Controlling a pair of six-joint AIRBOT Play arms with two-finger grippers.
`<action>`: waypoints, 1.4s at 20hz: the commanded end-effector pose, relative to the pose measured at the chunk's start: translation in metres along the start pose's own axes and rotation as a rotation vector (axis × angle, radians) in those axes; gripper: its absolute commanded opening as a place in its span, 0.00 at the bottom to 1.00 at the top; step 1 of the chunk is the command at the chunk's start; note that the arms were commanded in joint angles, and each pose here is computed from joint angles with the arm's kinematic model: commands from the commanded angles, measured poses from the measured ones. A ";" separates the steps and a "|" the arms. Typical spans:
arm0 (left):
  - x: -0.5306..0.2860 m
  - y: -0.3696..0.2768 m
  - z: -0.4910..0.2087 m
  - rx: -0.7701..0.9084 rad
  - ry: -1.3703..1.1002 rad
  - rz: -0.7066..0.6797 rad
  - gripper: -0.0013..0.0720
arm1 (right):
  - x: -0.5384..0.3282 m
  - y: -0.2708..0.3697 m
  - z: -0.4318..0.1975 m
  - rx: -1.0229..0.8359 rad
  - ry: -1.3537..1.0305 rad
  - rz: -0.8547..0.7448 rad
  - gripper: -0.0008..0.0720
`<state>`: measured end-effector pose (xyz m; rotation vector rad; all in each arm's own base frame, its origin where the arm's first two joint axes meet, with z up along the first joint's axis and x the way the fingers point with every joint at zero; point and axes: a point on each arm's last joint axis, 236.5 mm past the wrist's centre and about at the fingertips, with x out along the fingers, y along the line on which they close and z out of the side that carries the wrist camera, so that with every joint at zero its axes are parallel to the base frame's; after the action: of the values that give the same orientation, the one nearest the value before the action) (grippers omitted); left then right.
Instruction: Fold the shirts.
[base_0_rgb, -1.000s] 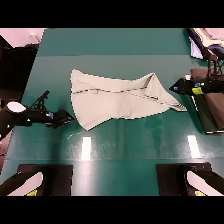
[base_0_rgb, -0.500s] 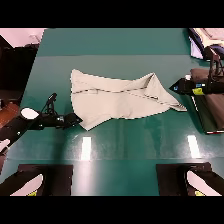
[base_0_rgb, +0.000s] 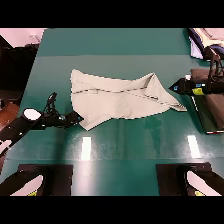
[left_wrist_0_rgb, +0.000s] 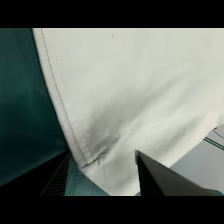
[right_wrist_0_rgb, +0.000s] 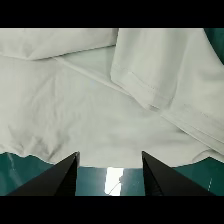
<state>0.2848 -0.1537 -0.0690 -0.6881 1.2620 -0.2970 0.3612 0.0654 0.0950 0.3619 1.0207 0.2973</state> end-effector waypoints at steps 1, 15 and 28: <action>0.000 -0.004 0.000 -0.027 -0.002 -0.015 0.68 | 0.000 0.001 -0.001 0.000 0.003 0.001 0.62; 0.005 -0.010 -0.017 0.047 0.128 -0.041 0.05 | -0.002 -0.003 -0.008 0.012 0.035 0.001 0.62; -0.133 -0.055 0.111 0.408 -0.158 0.108 0.05 | -0.005 -0.112 -0.123 0.253 0.333 -0.139 0.84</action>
<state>0.3547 -0.0960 0.0735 -0.3172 1.0564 -0.4068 0.2784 -0.0267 0.0203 0.4226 1.3617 0.0658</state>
